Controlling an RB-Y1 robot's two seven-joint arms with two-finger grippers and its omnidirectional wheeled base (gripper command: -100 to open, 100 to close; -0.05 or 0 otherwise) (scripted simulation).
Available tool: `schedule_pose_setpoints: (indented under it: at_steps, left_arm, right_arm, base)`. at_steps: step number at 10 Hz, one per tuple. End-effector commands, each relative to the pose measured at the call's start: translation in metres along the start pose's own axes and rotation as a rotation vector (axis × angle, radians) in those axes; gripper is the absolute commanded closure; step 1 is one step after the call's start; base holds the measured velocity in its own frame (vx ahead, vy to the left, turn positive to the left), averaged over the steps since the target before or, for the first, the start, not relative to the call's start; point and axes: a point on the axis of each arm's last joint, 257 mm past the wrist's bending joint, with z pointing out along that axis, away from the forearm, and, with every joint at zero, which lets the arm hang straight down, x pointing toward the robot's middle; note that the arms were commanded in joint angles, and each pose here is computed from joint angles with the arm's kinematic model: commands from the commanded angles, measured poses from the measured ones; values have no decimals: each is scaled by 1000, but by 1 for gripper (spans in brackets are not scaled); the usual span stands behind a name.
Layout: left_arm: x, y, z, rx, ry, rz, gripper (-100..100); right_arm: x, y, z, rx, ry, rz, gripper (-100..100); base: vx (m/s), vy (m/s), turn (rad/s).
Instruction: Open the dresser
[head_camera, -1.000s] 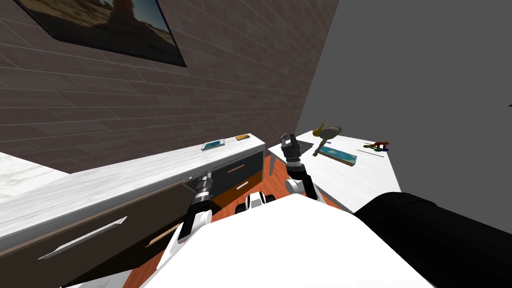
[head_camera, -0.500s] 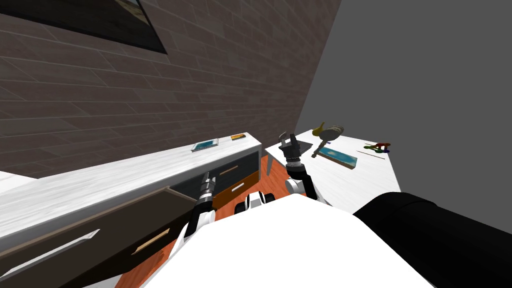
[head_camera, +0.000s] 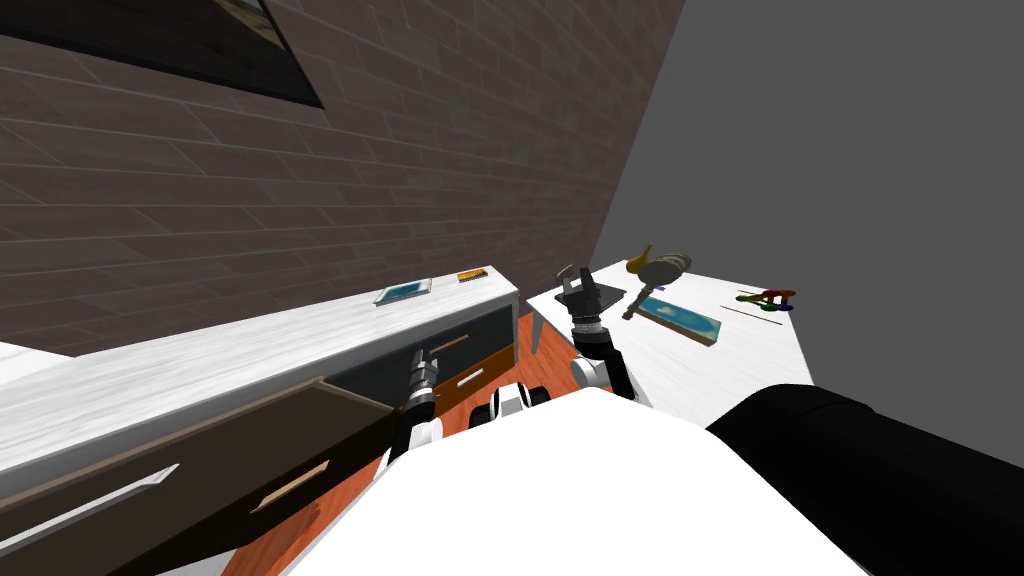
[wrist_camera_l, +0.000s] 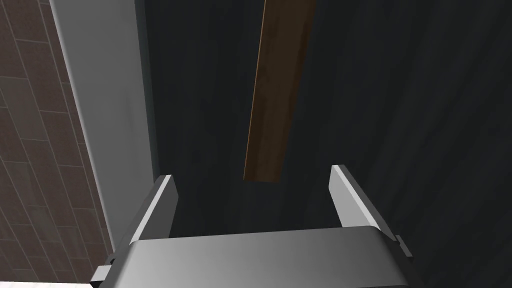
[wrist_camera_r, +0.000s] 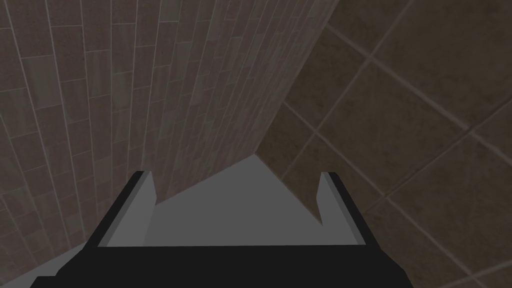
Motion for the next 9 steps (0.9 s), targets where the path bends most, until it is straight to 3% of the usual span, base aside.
schedule_pose_setpoints:
  at_steps: [1,3,4,9]
  left_arm:
    - [10,13,-4,-18,-29,-61,-100]
    - [10,11,-4,-16,-24,-51,-100]
    - [9,11,-3,-16,-24,-51,100]
    - [10,7,-9,-16,-21,-49,100]
  right_arm:
    - [0,0,0,0,0,0,0]
    - [0,0,0,0,0,0,0]
    - [0,0,0,0,0,0,0]
    - [0,0,0,0,0,0,0]
  base:
    - [8,-39,9]
    - [1,-8,1]
    - [0,0,0]
    - [-140,-53,7]
